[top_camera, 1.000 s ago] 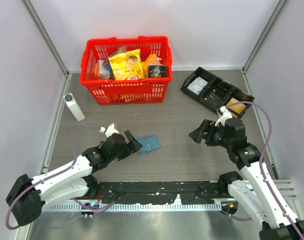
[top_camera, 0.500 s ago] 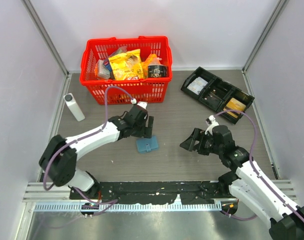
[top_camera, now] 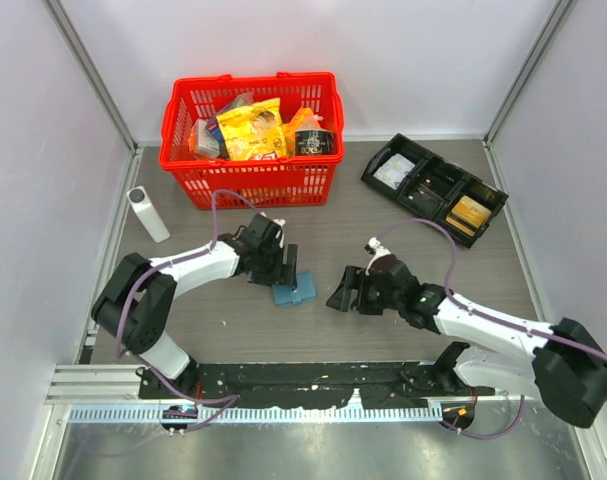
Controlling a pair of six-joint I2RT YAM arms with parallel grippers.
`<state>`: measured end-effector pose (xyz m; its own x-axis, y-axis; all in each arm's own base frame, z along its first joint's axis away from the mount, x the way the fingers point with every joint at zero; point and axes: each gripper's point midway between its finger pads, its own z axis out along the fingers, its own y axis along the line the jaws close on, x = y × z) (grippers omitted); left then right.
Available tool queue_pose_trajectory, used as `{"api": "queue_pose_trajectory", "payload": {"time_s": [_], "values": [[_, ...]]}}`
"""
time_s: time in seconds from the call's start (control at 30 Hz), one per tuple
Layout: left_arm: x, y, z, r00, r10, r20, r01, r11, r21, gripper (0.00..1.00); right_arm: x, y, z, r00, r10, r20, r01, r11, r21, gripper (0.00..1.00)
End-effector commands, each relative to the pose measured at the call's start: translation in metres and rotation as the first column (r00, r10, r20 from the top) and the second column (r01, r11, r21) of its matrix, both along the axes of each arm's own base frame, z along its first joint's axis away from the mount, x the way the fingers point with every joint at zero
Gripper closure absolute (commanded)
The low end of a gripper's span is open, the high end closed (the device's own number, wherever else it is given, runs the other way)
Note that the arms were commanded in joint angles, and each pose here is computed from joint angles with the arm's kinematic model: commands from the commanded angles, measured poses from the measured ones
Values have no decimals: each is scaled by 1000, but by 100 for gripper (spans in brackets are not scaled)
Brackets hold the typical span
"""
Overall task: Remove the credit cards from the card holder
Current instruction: Move the card holder to the center of the board.
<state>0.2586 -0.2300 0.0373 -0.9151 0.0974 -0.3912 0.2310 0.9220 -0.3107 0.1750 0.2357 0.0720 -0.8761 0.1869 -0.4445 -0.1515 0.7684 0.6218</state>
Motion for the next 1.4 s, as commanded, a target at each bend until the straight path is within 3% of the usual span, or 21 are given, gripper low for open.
{"api": "queue_pose_trajectory", "payload": {"time_s": [0.0,0.17,0.4,0.73,0.87,0.97,1.37], "values": [[-27,-15,-2,997,10,-72,-21,988,-155,26,23,34,19,995,-57,88,49,995,83,23],[-55,-39,6,983,96,-154,-145,927,-346,30,29,42,10,989,-117,89,110,991,78,26],[-105,-79,24,985,84,-150,-141,893,-427,29,34,29,9,979,-167,115,164,986,35,25],[-46,-14,66,946,289,145,-238,925,-296,29,32,22,4,983,-143,113,150,987,-64,26],[-30,-19,54,973,223,57,-198,936,-290,37,35,30,2,984,-143,102,150,986,-67,30],[-29,-36,38,991,128,-24,-130,950,-283,55,37,35,0,985,-141,96,148,986,-75,32],[-63,-61,7,971,163,-173,-217,903,-370,54,37,40,-7,989,-109,102,130,965,-226,39]]}}
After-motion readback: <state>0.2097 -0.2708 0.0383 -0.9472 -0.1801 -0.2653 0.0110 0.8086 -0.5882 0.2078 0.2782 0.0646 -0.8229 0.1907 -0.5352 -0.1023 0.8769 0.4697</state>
